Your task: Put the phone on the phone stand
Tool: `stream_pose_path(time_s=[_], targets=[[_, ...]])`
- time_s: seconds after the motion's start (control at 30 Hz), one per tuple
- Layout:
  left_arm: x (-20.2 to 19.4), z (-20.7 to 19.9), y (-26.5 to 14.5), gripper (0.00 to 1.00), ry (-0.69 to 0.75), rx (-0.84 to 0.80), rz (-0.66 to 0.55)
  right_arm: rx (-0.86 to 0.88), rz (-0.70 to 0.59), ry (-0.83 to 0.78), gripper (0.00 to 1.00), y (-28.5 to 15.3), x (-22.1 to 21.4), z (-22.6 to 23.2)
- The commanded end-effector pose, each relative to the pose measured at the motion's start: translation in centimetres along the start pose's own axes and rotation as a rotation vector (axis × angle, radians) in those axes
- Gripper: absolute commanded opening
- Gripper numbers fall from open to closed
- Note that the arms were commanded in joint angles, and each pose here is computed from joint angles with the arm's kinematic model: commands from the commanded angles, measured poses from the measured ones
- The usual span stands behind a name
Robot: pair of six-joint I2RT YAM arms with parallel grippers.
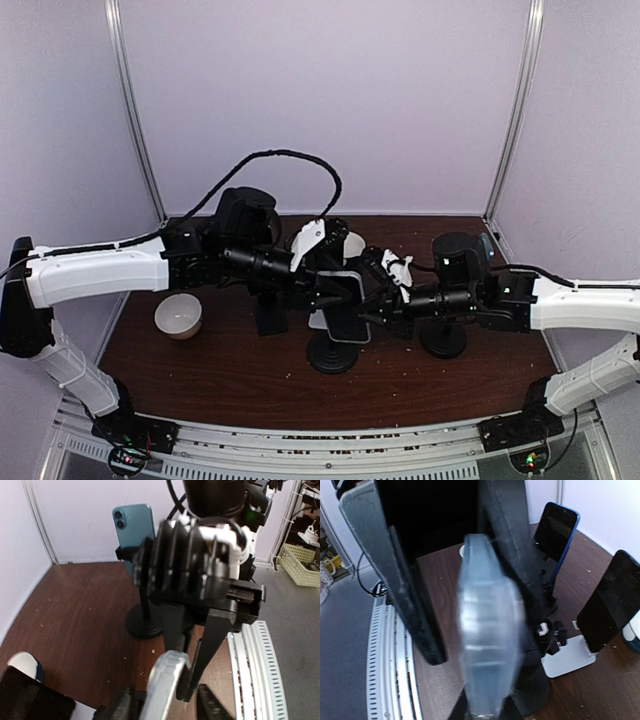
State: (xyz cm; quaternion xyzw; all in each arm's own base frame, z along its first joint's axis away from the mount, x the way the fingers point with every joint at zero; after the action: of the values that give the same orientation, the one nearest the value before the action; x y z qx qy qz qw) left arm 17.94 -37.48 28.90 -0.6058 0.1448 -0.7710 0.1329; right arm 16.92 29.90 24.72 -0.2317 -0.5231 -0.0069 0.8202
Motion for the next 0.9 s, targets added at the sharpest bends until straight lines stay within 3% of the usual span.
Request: stream_pose_path(time_s=[0.0, 0.1, 0.4, 0.5, 0.63, 0.87], targets=[[2.6, 0.9, -1.1, 0.58, 0.094, 0.077, -0.138, -0.004, -0.089, 0.059, 0.0, -0.9, 1.6, 0.0], [2.2, 0.9, -1.1, 0.69, 0.1, 0.095, -0.141, 0.013, -0.1, 0.097, 0.0, -0.9, 1.5, 0.1], [1.7, 1.2, -1.4, 0.78, 0.083, 0.146, -0.159, 0.027, -0.17, 0.131, 0.0, -1.1, 1.9, 0.1], [2.3, 1.1, -3.0, 0.97, 0.109, 0.181, -0.172, 0.036, -0.183, 0.136, 0.0, -1.5, 2.2, 0.4], [2.2, 1.1, -5.4, 0.98, 0.13, 0.25, -0.186, 0.037, -0.22, 0.141, 0.0, -2.6, 3.0, 0.8], [-2.6, 1.0, -6.5, 0.98, 0.011, 0.266, -0.234, -0.111, -0.305, 0.173, 0.0, -3.2, 3.8, 0.7]])
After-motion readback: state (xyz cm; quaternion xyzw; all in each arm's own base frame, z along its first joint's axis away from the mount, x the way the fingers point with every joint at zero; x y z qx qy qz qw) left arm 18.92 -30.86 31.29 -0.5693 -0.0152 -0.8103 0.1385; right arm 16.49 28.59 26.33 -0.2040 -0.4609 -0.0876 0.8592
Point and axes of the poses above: each gripper's point midway between its finger pads, its own y axis out along the fingers, its own z axis along the line the jaws close on, x = y × z, the point moved 6 cm from there along -y, back along the fingers, and after that the axes turned 15 degrees about y, right-handed, at the moved point
